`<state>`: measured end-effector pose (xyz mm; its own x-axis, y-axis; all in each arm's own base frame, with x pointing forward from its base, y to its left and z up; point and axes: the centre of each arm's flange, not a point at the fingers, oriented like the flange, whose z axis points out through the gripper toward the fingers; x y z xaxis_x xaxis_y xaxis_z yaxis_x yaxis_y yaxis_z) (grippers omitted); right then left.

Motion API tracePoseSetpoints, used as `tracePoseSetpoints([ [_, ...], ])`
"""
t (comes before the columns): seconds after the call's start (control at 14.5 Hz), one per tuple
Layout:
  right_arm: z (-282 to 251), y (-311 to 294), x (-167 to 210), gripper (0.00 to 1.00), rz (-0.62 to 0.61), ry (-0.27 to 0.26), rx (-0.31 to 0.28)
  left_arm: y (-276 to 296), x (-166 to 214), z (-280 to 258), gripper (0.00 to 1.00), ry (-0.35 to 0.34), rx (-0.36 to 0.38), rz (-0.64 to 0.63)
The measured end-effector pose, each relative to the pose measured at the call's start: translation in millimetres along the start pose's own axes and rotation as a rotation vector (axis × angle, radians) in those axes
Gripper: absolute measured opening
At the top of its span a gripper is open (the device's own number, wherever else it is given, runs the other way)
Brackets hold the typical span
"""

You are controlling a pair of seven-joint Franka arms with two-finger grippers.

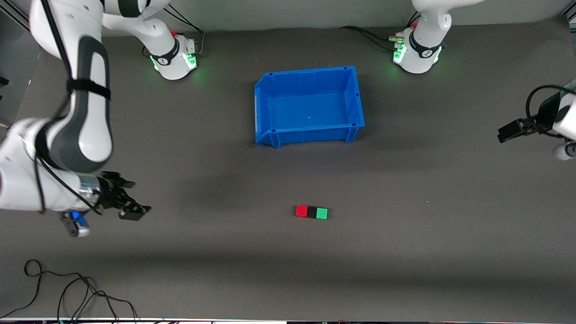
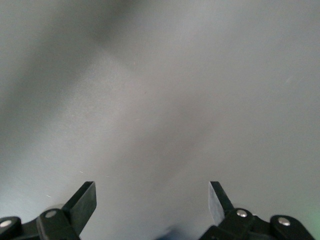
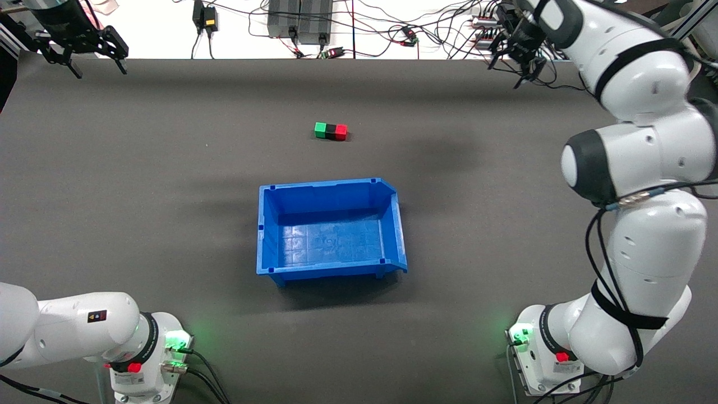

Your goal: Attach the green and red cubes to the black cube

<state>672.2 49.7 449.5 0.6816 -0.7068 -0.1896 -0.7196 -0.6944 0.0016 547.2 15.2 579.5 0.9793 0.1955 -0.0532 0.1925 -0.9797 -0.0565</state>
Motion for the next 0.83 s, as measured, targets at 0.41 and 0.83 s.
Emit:
tracePoseSetpoints([
  [0.41, -82, 65, -6, 1.0, -0.201, 0.127, -0.053, 12, 1, -47, 1.0, -0.075, -0.011, 0.026],
  [0.83, -140, 126, -6, 1.0, -0.457, 0.183, -0.034, 19, 12, -70, 1.0, 0.085, -0.059, 0.024],
])
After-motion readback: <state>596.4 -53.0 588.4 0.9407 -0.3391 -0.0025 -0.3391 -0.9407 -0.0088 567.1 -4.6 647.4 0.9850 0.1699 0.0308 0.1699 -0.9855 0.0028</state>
